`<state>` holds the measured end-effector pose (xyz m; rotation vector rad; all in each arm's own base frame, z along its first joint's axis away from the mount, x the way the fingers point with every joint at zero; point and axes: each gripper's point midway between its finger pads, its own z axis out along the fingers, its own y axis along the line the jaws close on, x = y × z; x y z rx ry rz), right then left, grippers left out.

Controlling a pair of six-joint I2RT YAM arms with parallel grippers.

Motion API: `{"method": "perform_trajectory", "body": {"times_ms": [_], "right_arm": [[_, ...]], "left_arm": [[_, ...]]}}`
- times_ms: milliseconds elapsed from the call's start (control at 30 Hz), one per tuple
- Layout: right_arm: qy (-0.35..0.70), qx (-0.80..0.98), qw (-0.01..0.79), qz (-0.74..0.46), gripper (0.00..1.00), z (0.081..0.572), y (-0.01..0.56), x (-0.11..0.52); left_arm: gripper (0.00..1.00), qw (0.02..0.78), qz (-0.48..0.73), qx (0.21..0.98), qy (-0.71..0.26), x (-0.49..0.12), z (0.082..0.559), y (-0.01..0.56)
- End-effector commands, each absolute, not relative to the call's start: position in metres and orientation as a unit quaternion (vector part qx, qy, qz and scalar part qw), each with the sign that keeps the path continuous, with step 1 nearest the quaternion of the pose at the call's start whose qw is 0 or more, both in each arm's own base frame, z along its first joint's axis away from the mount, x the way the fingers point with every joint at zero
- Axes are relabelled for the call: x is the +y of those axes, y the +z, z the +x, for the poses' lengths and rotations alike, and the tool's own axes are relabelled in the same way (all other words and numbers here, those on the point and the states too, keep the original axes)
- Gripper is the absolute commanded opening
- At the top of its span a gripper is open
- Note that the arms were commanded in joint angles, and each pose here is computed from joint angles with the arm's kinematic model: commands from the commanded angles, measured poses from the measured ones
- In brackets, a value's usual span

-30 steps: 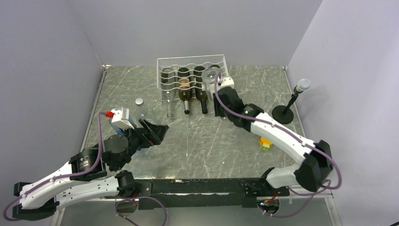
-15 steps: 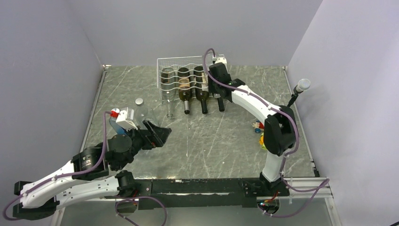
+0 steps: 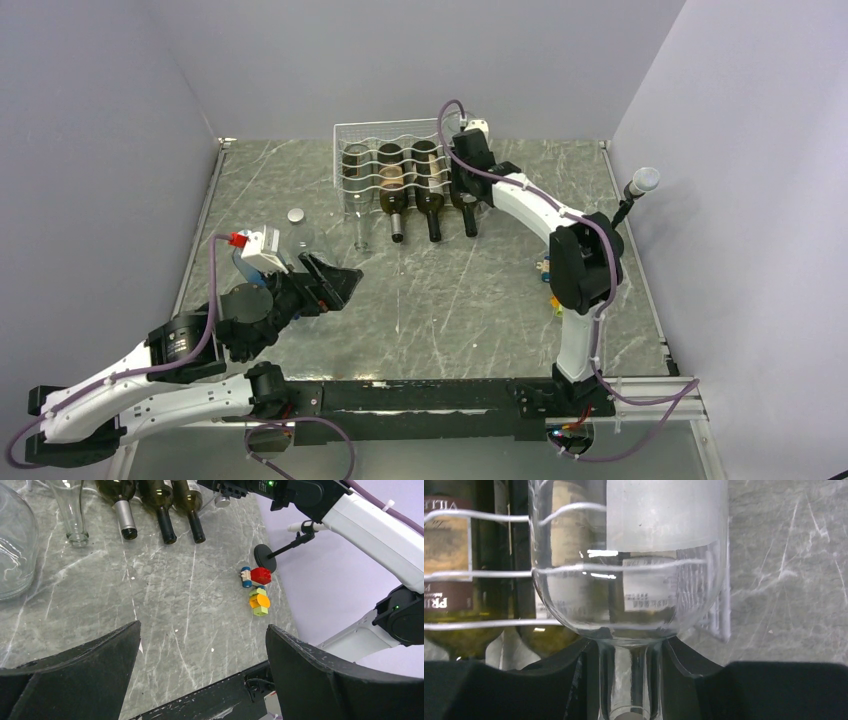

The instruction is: Put the wine bottle on the wine rack

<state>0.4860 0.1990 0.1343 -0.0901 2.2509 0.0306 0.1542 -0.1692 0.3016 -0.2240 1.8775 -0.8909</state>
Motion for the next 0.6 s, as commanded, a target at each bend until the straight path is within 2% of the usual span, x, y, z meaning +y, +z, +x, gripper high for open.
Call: {"method": "perform_trajectory", "body": {"times_ms": [0,200,233,267,400,567], "right_arm": [[0.066,0.812,0.58,0.0,0.0,0.543,0.239,0.212],[0.062,0.82,0.57,0.007,0.0,0.558,0.23,0.208],[0.059,0.821,0.568,0.007,0.04,0.559,0.229,0.208],[0.058,0.822,0.566,0.007,0.18,0.559,0.229,0.208],[0.051,0.831,0.553,0.025,0.59,0.555,0.223,0.202],[0.064,0.827,0.557,0.034,0.84,0.542,0.235,0.198]], "left_arm": [[0.99,0.507,-0.103,0.767,-0.381,-0.165,0.154,0.317],[0.99,0.502,-0.112,0.765,-0.388,-0.16,0.151,0.318],[0.99,0.502,-0.114,0.764,-0.39,-0.159,0.151,0.318],[0.99,0.502,-0.115,0.762,-0.392,-0.158,0.151,0.319],[0.99,0.505,-0.118,0.758,-0.396,-0.154,0.15,0.322],[0.99,0.507,-0.116,0.757,-0.395,-0.152,0.149,0.324]]}}
